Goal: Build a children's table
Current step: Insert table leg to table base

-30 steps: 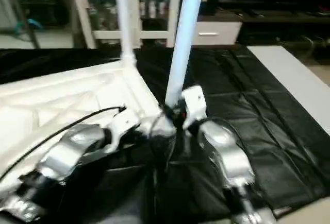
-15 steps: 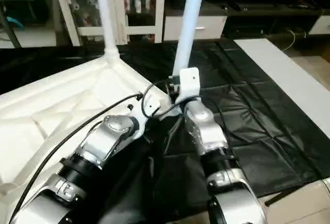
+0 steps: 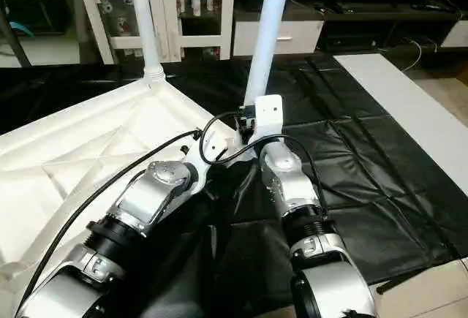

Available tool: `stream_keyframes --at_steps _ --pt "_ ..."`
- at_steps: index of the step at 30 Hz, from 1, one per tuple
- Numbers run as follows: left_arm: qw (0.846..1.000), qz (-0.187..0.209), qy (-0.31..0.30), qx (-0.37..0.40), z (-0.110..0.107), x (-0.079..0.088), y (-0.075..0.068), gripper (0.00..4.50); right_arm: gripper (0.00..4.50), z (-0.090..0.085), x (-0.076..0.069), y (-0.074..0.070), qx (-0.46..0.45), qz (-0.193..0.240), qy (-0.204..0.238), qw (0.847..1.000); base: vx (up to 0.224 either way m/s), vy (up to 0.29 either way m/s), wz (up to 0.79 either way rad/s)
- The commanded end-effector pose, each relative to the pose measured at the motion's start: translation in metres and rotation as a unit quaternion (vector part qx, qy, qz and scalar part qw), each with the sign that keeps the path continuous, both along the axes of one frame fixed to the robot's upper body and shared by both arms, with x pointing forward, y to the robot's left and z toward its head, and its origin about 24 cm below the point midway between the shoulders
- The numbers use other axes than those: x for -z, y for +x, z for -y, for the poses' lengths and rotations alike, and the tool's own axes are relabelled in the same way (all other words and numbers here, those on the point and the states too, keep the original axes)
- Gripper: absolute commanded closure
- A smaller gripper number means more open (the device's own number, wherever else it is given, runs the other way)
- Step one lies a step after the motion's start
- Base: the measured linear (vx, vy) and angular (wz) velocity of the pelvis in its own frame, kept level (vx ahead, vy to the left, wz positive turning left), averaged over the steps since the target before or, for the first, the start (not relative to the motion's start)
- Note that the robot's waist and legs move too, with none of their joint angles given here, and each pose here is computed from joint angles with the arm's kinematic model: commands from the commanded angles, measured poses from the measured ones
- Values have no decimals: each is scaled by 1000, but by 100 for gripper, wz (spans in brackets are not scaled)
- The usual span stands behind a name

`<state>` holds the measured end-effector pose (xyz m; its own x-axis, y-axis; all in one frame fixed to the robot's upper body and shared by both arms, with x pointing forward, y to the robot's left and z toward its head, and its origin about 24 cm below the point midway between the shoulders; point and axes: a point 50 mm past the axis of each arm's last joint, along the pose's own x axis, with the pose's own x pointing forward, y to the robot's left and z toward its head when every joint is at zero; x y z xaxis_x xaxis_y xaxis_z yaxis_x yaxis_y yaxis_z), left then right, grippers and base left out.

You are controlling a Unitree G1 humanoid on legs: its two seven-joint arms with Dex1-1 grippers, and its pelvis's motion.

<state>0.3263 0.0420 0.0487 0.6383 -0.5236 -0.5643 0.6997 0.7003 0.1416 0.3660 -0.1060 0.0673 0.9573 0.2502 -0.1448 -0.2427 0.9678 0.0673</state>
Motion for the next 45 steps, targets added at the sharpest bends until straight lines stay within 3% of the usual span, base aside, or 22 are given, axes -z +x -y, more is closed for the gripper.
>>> stream_keyframes --at_steps 1,9,16,17,21,25,33,36,37,39,40,45 --pt "999 5 -27 28 10 -5 -2 450 208 24 22 -4 35 -53 -12 998 0 0 0" --pt "999 4 -28 29 6 -6 -1 450 149 17 9 -5 -24 -25 -12 999 0 0 0" --pt "999 6 -21 49 -3 -7 -1 450 108 15 -6 -19 -88 4 -15 996 0 0 0" --pt "998 6 -20 53 -4 -8 -1 450 80 16 -7 -22 -96 6 -19 995 0 0 0" --pt "997 1 -14 72 -9 -7 -4 450 55 24 -11 -36 -119 11 -25 993 0 0 0" --pt "997 -1 -10 83 -11 -5 -6 450 21 29 -11 -40 -118 4 -29 993 0 0 0" --pt "990 -16 -4 141 -21 -4 -18 450 21 47 -17 -61 -156 -16 -28 987 0 0 0" --pt "983 -27 2 181 -32 -3 -26 450 21 54 -25 -77 -227 -16 -33 973 0 0 0" --pt "980 -30 7 199 -39 -2 -28 450 21 58 -28 -89 -280 -17 -44 959 0 0 0" --pt "979 -31 8 201 -41 -2 -29 450 21 59 -28 -92 -292 -18 -46 955 0 0 0" --pt "975 -34 9 220 -48 -3 -31 450 21 63 -30 -105 -334 -31 -54 940 0 0 0" --pt "963 -55 11 262 -59 -2 -39 450 21 69 -31 -117 -372 -47 -67 925 0 0 0"
